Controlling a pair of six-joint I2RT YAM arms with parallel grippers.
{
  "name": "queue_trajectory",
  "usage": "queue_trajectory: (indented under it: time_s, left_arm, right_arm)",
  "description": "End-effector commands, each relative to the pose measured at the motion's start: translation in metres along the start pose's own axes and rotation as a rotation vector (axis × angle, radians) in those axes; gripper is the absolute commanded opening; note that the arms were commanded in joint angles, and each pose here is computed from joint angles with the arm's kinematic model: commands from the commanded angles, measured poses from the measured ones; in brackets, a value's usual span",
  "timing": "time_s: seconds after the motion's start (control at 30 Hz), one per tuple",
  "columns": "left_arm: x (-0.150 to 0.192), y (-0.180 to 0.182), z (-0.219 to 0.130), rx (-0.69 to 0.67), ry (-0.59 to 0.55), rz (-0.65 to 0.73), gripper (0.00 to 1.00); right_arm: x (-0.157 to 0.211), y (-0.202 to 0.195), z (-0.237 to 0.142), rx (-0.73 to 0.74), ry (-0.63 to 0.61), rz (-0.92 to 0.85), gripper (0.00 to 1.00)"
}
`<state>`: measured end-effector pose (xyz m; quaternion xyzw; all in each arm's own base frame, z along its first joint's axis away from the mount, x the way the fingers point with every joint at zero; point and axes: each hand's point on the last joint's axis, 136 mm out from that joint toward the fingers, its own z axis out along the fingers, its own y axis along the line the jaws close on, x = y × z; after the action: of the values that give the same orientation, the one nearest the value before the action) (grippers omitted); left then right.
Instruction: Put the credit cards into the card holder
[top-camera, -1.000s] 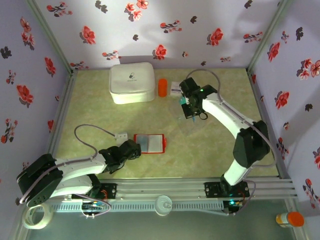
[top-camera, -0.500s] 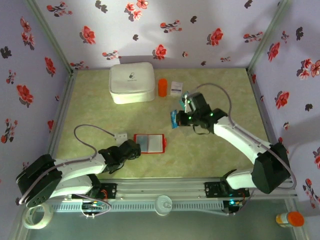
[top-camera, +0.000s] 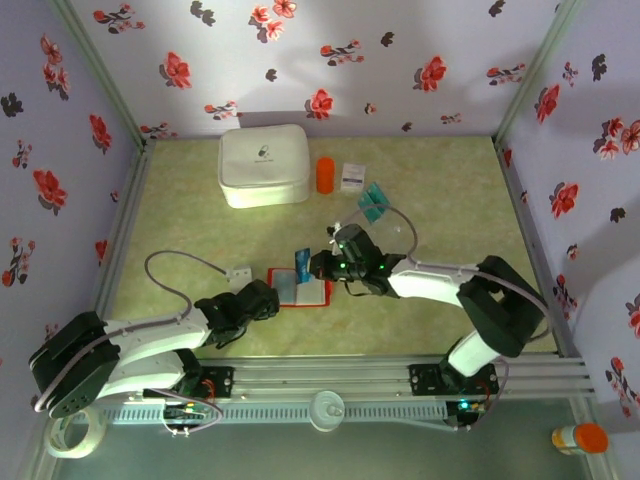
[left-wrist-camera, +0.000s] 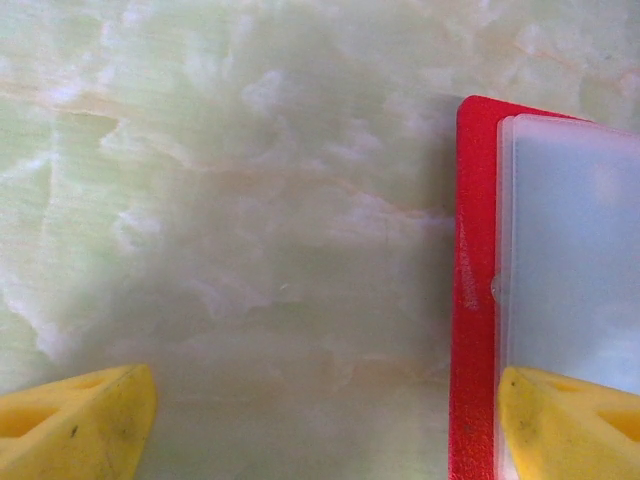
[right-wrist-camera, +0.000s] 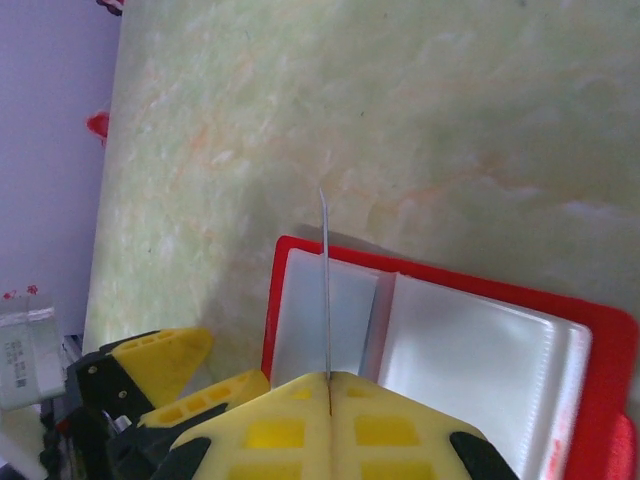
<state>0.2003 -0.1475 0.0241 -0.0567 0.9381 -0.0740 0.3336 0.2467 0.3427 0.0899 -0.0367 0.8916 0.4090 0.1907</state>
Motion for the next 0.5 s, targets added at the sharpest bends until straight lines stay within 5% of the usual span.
queue_trajectory:
  time_s: [0.0, 0.47]
  left_arm:
    - [0.011, 0.021, 0.001, -0.073, 0.034, 0.002, 0.89]
    - [-0.009, 0.008, -0.013, -0.04, 0.001, 0.003, 0.92]
  right_arm:
    - [-0.002, 0.016, 0.011, -0.051, -0.011, 0.013, 0.0]
    - [0.021, -0.014, 0.037, 0.027, 0.069, 0.061, 0.0]
